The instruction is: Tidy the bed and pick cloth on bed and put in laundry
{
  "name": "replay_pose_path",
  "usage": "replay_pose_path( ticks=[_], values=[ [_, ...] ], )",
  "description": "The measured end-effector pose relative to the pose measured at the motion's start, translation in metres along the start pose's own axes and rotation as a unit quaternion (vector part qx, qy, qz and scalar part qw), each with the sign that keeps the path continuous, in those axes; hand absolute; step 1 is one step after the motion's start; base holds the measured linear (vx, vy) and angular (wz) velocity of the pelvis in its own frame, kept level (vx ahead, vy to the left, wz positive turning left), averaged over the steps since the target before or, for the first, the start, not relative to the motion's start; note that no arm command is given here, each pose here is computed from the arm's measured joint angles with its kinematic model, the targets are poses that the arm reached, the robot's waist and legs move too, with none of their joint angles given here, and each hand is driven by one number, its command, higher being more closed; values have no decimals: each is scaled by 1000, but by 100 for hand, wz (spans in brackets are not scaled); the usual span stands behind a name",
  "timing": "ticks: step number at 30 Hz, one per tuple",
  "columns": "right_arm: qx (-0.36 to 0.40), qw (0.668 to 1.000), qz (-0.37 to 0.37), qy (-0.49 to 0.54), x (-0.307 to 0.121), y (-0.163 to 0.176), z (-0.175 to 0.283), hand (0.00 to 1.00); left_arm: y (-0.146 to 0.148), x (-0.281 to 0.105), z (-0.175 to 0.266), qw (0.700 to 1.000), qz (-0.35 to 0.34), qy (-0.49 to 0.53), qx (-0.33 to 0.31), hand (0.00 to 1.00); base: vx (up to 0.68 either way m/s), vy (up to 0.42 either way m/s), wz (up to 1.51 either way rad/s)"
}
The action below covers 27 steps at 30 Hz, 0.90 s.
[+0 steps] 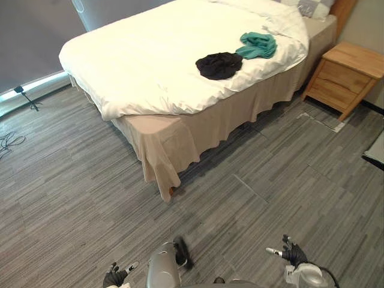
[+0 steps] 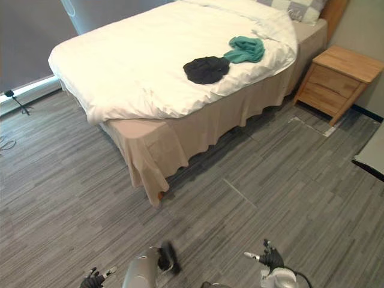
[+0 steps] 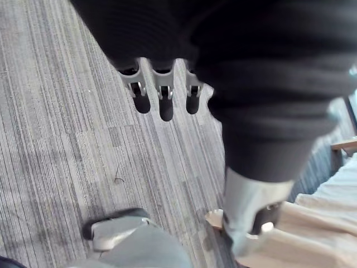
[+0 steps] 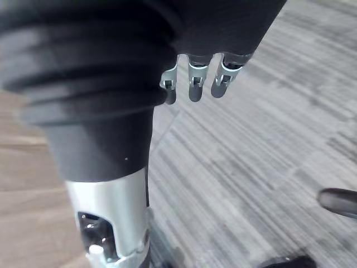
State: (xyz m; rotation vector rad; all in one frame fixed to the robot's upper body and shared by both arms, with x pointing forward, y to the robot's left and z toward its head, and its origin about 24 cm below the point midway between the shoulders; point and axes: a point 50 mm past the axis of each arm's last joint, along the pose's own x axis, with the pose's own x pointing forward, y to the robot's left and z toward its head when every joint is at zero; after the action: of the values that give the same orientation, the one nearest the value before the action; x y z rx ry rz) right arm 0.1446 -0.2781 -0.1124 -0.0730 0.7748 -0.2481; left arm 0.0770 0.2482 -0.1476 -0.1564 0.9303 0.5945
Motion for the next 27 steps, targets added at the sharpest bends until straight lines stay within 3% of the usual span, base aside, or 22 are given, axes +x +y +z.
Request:
replay_pose_path(
  ticks=[2, 9, 12, 14, 18, 23, 27],
  values=[
    [-1, 1000, 12, 17, 6, 4, 1, 0, -12, 3, 8, 1000, -13, -4, 5, 0, 770, 246, 60],
    [3, 999, 17, 50, 5, 15, -14, 0, -7, 10, 30, 998, -20, -35, 50, 0, 523, 111, 95],
    [45, 996, -5, 72, -2, 15, -30, 0, -3, 15, 48, 997, -15, -58, 48, 0, 287, -138, 146],
    [88, 989, -18, 120, -14, 27, -58, 0, 4, 14, 46, 998, -3, -58, 37, 0, 337, -219, 155],
    [117, 980, 0, 160, -17, 50, -67, 0, 30, 5, 24, 999, 36, -36, -14, 0, 353, -300, 72],
    [166, 973, -72, 141, -8, -5, -46, 0, -8, -6, -22, 998, 7, 44, -33, 0, 239, -286, 32],
    [197, 964, -99, 146, -13, -22, -52, 0, 26, 2, 5, 995, 97, 3, -26, 0, 62, -135, 16]
  ],
)
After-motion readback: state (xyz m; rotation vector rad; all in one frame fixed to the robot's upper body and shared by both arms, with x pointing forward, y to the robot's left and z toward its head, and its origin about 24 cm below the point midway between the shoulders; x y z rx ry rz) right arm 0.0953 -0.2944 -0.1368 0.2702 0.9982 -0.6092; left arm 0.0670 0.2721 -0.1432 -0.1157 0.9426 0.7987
